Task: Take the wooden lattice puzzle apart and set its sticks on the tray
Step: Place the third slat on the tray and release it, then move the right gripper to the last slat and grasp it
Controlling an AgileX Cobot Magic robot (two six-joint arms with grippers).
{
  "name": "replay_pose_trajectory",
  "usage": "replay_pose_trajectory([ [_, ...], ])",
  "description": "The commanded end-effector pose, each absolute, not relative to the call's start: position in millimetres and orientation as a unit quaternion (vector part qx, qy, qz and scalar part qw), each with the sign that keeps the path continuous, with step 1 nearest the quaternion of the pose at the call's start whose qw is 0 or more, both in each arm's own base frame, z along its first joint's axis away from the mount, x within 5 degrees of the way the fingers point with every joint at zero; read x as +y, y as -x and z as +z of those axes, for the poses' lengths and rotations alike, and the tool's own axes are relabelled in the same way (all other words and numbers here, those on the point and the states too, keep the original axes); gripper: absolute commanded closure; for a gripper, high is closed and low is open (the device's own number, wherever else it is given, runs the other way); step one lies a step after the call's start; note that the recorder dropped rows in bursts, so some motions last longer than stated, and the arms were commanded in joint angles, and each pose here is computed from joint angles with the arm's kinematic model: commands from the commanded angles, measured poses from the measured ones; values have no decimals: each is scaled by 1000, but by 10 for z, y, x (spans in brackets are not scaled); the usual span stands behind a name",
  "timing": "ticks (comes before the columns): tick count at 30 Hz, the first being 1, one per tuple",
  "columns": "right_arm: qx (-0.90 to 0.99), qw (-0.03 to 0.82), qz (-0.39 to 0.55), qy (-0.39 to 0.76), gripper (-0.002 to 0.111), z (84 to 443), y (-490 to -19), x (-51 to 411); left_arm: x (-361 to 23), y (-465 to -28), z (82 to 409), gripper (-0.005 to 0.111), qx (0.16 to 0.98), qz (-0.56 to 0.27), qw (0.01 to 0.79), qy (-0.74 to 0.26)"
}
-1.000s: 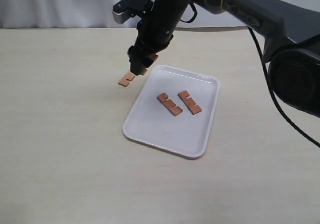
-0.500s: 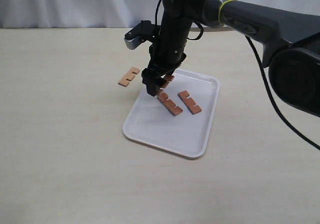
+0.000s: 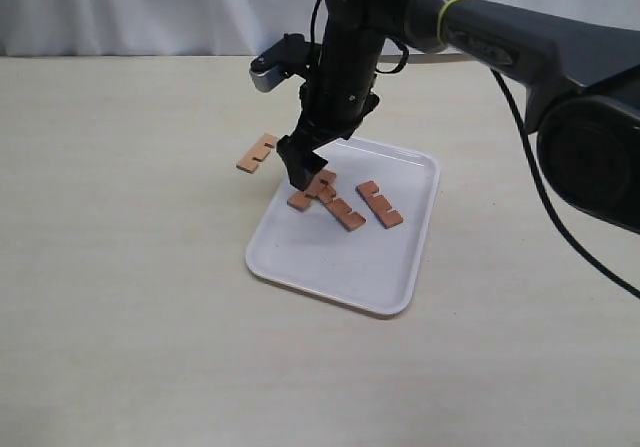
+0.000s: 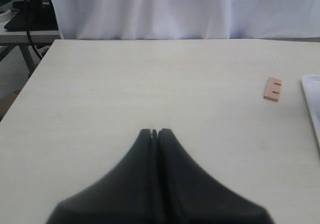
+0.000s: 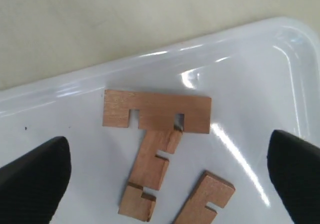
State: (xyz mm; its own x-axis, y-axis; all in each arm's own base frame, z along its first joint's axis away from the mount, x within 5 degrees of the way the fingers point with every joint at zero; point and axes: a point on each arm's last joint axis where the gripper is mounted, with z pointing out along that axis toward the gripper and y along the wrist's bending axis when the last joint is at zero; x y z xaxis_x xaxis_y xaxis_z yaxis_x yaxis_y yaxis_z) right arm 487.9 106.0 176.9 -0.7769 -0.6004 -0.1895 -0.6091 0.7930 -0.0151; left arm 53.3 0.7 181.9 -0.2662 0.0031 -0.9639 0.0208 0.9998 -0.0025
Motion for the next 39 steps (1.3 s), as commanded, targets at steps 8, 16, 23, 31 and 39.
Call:
replay_pose_trajectory([
  [8, 925, 236, 52, 293, -2, 1758, -5117, 1387, 2, -534, 1815, 107, 794, -9, 608, -12],
  [16, 910, 254, 35, 327, -2, 1450, -5167, 1601, 2, -534, 1815, 107, 794, -9, 608, -12],
  [23, 900, 291, 23, 323, -2, 1315, -5257, 1628, 2, -534, 1815, 107, 794, -9, 608, -12],
  [31, 898, 302, 12, 320, -2, 1143, -5318, 1583, 2, -534, 1815, 107, 794, -9, 608, -12],
  [39, 907, 306, 45, 285, -2, 1120, -5349, 1507, 2, -534, 1815, 107, 794, -9, 608, -12],
])
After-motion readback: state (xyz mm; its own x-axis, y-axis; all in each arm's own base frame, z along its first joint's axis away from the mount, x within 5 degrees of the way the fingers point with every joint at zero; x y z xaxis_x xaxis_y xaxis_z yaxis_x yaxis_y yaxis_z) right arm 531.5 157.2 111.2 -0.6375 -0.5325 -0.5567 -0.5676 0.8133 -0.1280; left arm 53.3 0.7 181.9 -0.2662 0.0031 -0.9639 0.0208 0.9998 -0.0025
